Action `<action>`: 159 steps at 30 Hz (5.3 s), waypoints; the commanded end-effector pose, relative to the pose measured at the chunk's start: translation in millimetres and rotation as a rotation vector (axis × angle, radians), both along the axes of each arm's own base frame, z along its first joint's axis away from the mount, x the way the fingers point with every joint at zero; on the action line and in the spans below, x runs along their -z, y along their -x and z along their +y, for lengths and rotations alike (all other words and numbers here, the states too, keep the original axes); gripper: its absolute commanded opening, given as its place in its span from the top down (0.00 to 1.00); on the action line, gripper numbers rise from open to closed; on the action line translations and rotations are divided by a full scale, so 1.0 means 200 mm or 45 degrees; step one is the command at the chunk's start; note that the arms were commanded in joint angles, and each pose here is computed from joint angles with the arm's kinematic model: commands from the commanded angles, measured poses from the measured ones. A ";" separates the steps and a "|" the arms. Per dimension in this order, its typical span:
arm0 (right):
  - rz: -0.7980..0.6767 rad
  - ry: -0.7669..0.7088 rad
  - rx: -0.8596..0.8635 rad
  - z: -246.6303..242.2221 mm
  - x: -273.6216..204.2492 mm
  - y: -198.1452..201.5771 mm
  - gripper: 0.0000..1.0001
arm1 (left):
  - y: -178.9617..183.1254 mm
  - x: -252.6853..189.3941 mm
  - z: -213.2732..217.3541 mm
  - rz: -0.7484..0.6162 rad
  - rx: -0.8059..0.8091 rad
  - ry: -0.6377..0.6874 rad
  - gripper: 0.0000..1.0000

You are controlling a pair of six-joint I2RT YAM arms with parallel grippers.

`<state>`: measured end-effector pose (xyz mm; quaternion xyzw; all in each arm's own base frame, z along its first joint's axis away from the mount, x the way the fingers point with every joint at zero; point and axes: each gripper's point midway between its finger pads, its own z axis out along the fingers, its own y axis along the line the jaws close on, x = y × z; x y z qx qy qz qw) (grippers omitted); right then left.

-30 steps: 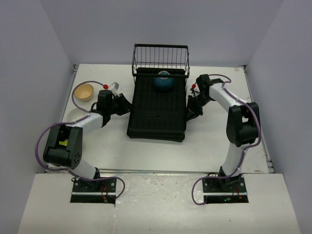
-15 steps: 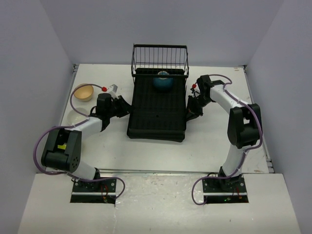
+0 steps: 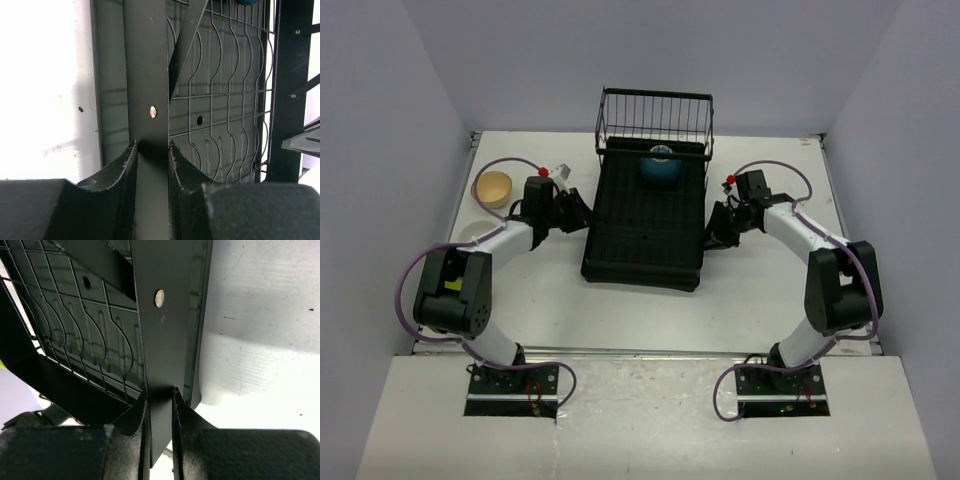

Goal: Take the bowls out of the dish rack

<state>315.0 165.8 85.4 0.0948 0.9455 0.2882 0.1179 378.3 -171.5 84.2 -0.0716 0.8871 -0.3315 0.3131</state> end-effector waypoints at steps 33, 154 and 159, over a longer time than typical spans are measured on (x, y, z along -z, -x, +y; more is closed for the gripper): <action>0.259 -0.050 0.076 0.15 0.36 0.54 1.00 | 0.07 0.54 0.13 0.612 0.045 -0.231 0.73; -0.196 -0.033 0.595 -0.67 -0.62 -0.69 0.52 | -0.11 -0.63 -0.54 -0.195 -0.147 0.697 0.35; -0.076 -0.063 0.513 -0.64 -0.44 -0.77 0.53 | -0.19 -0.50 -0.61 -0.155 -0.208 0.745 0.36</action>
